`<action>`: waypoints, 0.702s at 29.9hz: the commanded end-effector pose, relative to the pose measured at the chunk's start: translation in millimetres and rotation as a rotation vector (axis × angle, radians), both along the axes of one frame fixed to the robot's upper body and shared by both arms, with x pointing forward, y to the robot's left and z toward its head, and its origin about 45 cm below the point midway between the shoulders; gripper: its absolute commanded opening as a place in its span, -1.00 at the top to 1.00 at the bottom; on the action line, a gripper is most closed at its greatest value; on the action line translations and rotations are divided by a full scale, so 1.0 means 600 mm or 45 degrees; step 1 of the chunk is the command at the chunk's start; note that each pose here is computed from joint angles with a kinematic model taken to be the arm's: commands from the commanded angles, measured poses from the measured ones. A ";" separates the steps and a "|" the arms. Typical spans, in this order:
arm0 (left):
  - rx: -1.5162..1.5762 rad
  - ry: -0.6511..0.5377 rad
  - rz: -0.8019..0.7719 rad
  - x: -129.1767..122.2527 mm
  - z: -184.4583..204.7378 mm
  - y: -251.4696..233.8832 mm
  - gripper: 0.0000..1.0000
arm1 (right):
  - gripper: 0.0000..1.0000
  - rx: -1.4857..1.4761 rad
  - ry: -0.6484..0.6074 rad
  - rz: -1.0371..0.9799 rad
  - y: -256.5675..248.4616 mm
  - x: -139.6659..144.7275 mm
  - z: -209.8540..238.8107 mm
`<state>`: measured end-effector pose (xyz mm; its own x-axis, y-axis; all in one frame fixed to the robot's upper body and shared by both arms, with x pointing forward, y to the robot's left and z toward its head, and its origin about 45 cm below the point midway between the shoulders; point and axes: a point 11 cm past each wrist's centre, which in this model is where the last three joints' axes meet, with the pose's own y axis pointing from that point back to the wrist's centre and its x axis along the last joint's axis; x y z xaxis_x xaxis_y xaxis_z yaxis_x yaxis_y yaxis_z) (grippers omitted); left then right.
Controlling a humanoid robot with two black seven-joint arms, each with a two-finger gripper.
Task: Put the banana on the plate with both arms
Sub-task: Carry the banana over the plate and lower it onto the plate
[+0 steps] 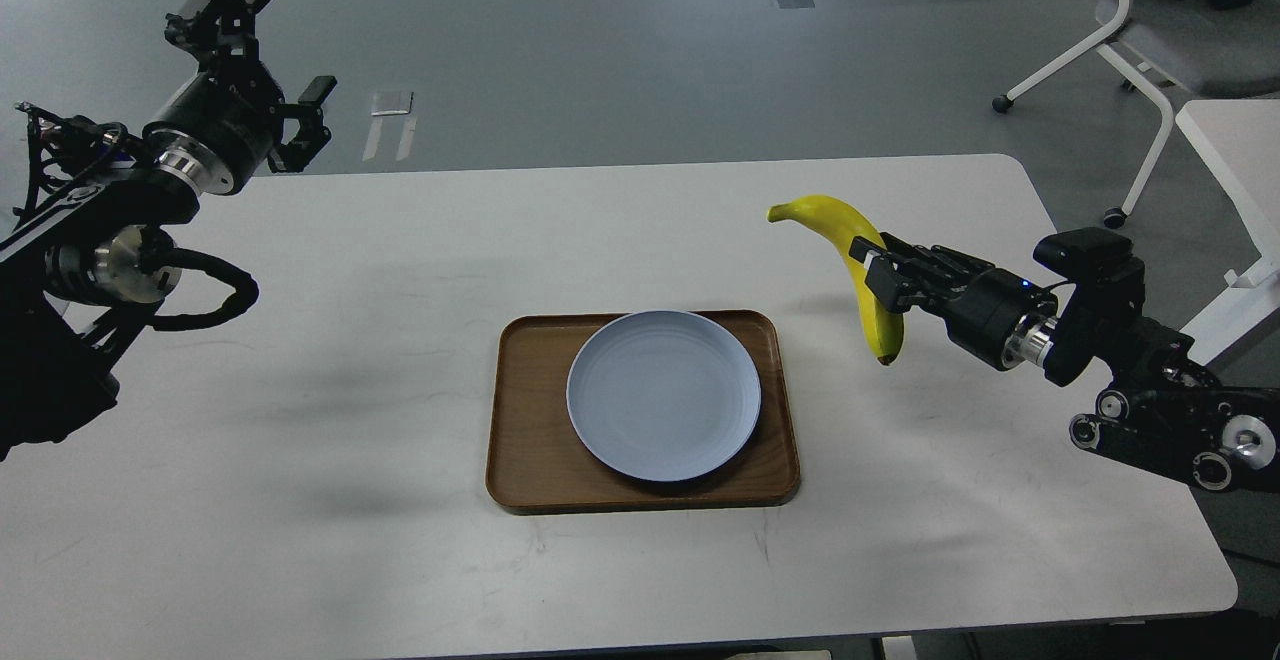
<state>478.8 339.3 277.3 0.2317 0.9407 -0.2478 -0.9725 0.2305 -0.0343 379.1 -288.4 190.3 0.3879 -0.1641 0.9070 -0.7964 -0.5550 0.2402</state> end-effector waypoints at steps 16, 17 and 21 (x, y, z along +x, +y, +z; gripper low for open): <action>0.005 0.011 0.005 -0.003 -0.007 0.005 -0.96 | 1.00 -0.022 0.107 0.394 0.186 -0.044 -0.080; 0.006 0.011 0.008 -0.004 -0.007 0.006 -0.96 | 1.00 -0.028 0.110 0.395 0.185 -0.044 -0.082; 0.007 0.007 0.012 -0.005 -0.007 0.009 -0.96 | 1.00 -0.038 0.118 0.408 0.191 -0.047 -0.089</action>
<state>476.2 343.6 272.7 0.2231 0.9436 -0.2447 -0.9743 0.2242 -0.0237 351.5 -176.3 140.2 0.4943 -0.0045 0.8693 -0.5625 -0.7641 0.3159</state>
